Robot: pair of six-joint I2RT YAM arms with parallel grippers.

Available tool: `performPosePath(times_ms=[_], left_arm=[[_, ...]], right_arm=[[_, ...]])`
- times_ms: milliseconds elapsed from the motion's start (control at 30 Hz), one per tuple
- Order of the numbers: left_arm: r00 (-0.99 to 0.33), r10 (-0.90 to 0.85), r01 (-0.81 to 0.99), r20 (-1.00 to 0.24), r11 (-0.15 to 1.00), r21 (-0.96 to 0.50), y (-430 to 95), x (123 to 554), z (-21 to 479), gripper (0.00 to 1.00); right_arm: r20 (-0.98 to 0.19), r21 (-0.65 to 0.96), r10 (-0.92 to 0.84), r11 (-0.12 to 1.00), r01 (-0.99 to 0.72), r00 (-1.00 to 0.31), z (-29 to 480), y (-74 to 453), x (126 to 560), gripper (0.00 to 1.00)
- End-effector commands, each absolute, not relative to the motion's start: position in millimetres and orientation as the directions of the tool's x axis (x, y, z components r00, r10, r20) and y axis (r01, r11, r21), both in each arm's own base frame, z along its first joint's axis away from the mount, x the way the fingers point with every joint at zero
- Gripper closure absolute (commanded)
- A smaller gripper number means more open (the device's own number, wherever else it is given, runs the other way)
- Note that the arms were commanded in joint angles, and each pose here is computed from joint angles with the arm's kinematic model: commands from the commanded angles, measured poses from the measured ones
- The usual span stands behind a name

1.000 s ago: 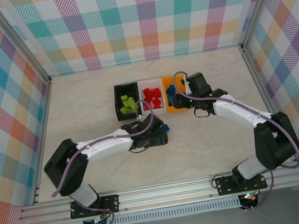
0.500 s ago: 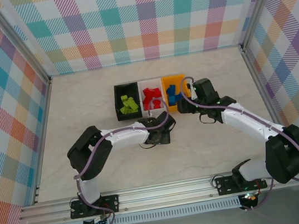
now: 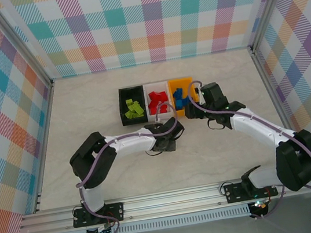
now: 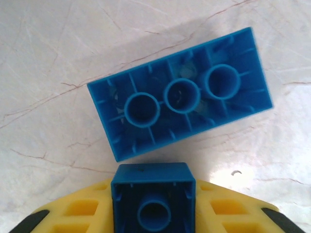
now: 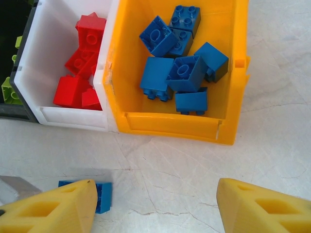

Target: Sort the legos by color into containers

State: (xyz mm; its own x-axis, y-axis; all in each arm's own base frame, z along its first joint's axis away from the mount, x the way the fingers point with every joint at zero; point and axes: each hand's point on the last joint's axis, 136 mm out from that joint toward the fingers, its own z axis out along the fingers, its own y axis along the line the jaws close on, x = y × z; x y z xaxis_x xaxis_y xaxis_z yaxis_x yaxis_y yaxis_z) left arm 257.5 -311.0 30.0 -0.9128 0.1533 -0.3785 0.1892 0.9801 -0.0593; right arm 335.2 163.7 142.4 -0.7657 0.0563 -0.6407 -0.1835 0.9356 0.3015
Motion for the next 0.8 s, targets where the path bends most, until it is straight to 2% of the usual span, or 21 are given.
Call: performPosePath(times_ms=[0,100,200,433,567,700,767], left_arm=[[-0.891,0.145,0.219,-0.43,0.968,-0.126,-325,251,74,0.68],[-0.871,0.131,0.227,-0.473,0.962,-0.152,-335,259,99,0.68],[-0.856,0.119,0.226,-0.503,0.961,-0.158,-349,285,117,0.68],[-0.809,0.056,0.197,-0.585,0.964,-0.181,-383,381,156,0.68],[-0.803,0.042,0.165,-0.594,0.974,-0.153,-391,428,152,0.68],[-0.801,0.036,0.158,-0.597,0.975,-0.153,-401,454,144,0.68],[-0.796,0.028,0.152,-0.605,0.976,-0.154,-405,464,139,0.64]], right_arm=[[-0.666,0.316,0.099,0.935,-0.16,-0.74,151,156,337,0.33],[-0.669,0.323,0.127,0.937,-0.132,-0.733,152,146,336,0.33],[-0.67,0.336,0.161,0.936,-0.103,-0.725,151,137,333,0.33],[-0.661,0.334,0.168,0.939,-0.086,-0.731,147,130,324,0.33],[-0.658,0.339,0.171,0.937,-0.085,-0.733,146,130,320,0.33],[-0.659,0.348,0.175,0.933,-0.09,-0.732,147,131,320,0.33],[-0.662,0.349,0.165,0.931,-0.105,-0.731,148,133,319,0.33]])
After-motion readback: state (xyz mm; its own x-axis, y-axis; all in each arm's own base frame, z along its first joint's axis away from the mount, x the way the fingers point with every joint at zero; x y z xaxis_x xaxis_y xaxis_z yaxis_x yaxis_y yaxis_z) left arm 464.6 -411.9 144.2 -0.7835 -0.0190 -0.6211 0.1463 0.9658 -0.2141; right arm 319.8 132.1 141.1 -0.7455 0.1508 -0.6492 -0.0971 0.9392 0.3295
